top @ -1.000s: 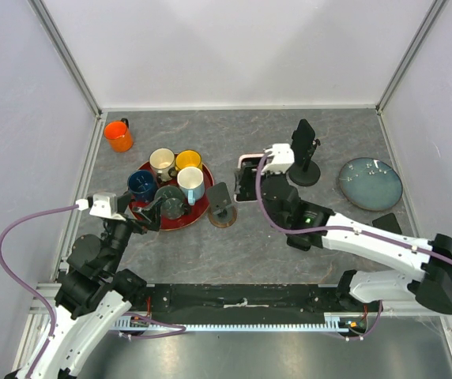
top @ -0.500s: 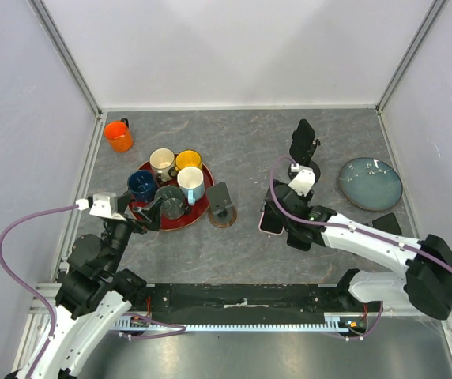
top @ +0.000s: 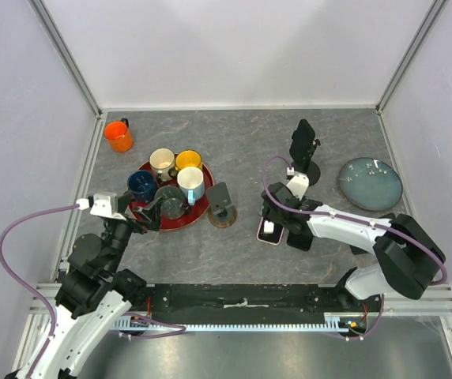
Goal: Remove the phone from the phone stand
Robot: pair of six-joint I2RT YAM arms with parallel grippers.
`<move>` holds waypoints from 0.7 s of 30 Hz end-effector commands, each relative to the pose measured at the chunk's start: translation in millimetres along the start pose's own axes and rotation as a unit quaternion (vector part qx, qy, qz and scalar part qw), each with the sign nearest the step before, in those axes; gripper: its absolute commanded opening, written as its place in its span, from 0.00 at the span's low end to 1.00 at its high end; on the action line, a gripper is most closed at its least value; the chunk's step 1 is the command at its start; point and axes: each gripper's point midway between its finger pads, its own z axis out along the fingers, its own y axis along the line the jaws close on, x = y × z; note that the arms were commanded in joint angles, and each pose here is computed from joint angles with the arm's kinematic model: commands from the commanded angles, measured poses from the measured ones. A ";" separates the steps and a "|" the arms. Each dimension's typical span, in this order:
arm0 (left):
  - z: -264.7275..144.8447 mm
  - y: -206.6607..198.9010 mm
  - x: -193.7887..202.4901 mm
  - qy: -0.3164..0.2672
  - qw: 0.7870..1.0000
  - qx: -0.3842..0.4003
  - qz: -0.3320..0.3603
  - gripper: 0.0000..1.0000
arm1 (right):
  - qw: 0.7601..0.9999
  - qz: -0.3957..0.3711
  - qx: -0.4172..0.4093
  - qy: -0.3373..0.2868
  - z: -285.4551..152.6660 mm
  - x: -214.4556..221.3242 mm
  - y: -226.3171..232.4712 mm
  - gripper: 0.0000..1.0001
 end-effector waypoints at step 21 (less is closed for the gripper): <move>-1.7 -0.2 -15.1 -0.017 1.000 0.001 0.010 1.00 | 0.998 0.051 0.042 -0.019 16.7 -4.4 -16.7 0.86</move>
